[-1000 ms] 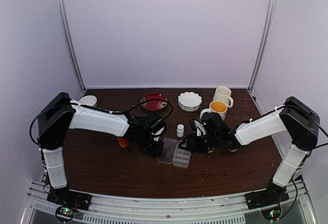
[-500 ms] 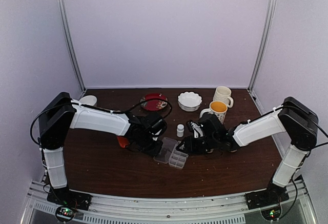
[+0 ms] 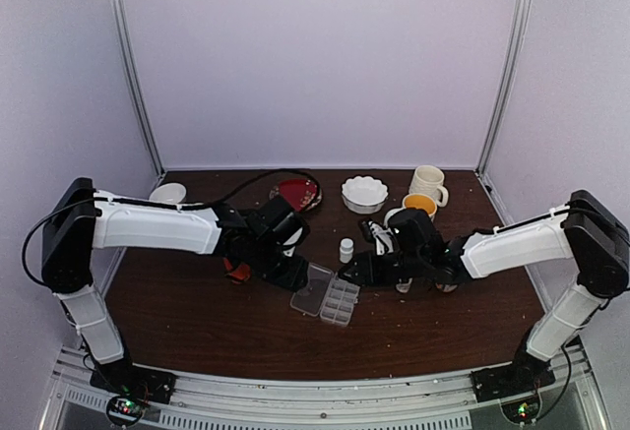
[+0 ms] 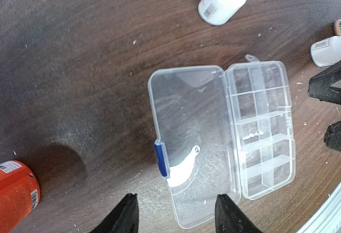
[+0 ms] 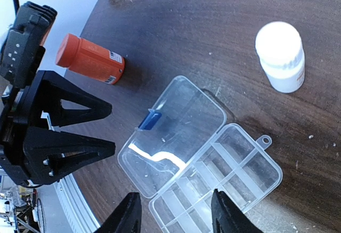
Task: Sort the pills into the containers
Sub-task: Adjust the pill container at the center of the board, then pick up the pill bottle from the center of the board.
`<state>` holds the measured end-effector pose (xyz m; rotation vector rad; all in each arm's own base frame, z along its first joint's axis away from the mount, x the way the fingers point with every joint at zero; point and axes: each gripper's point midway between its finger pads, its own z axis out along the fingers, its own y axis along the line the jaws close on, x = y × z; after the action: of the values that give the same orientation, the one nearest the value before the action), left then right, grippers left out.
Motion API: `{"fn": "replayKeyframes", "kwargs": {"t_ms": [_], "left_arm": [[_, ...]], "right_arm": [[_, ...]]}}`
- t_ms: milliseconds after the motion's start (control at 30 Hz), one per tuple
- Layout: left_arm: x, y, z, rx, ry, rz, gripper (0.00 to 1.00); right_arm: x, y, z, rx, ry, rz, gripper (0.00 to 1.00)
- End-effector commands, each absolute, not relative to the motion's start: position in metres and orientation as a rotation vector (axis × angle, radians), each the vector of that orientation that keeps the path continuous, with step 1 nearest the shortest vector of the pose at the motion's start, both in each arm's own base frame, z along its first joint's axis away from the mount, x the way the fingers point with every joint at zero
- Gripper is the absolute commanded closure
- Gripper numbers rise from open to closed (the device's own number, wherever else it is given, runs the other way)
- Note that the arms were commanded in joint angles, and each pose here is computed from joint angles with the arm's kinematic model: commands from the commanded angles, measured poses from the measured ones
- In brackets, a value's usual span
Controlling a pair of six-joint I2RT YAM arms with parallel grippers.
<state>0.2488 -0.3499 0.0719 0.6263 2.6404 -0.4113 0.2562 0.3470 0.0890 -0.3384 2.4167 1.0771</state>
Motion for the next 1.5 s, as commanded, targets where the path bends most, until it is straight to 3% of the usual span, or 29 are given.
{"fn": "replayKeyframes", "kwargs": {"t_ms": [0, 367, 600, 667, 867, 1067, 1467], "left_arm": [[0.26, -0.358, 0.101, 0.599, 2.563, -0.477, 0.48], [0.276, -0.299, 0.176, 0.439, 2.352, -0.353, 0.49], [0.285, -0.247, 0.186, 0.354, 2.365, -0.138, 0.08], [0.288, -0.231, 0.18, 0.322, 2.398, -0.088, 0.03], [0.291, -0.201, 0.151, 0.303, 2.528, 0.072, 0.03], [0.298, -0.196, 0.134, 0.305, 2.582, 0.069, 0.03], [0.31, -0.21, 0.115, 0.356, 2.628, -0.051, 0.19]], "right_arm": [[0.26, 0.342, 0.108, -0.371, 2.361, 1.025, 0.54], [0.271, 0.316, 0.146, -0.355, 2.232, 0.881, 0.56], [0.275, 0.3, 0.168, -0.333, 2.154, 0.81, 0.55], [0.277, 0.294, 0.168, -0.333, 2.17, 0.753, 0.55], [0.277, 0.282, 0.17, -0.33, 2.172, 0.686, 0.54], [0.277, 0.283, 0.168, -0.334, 2.179, 0.688, 0.54], [0.277, 0.288, 0.162, -0.34, 2.199, 0.707, 0.52]]}}
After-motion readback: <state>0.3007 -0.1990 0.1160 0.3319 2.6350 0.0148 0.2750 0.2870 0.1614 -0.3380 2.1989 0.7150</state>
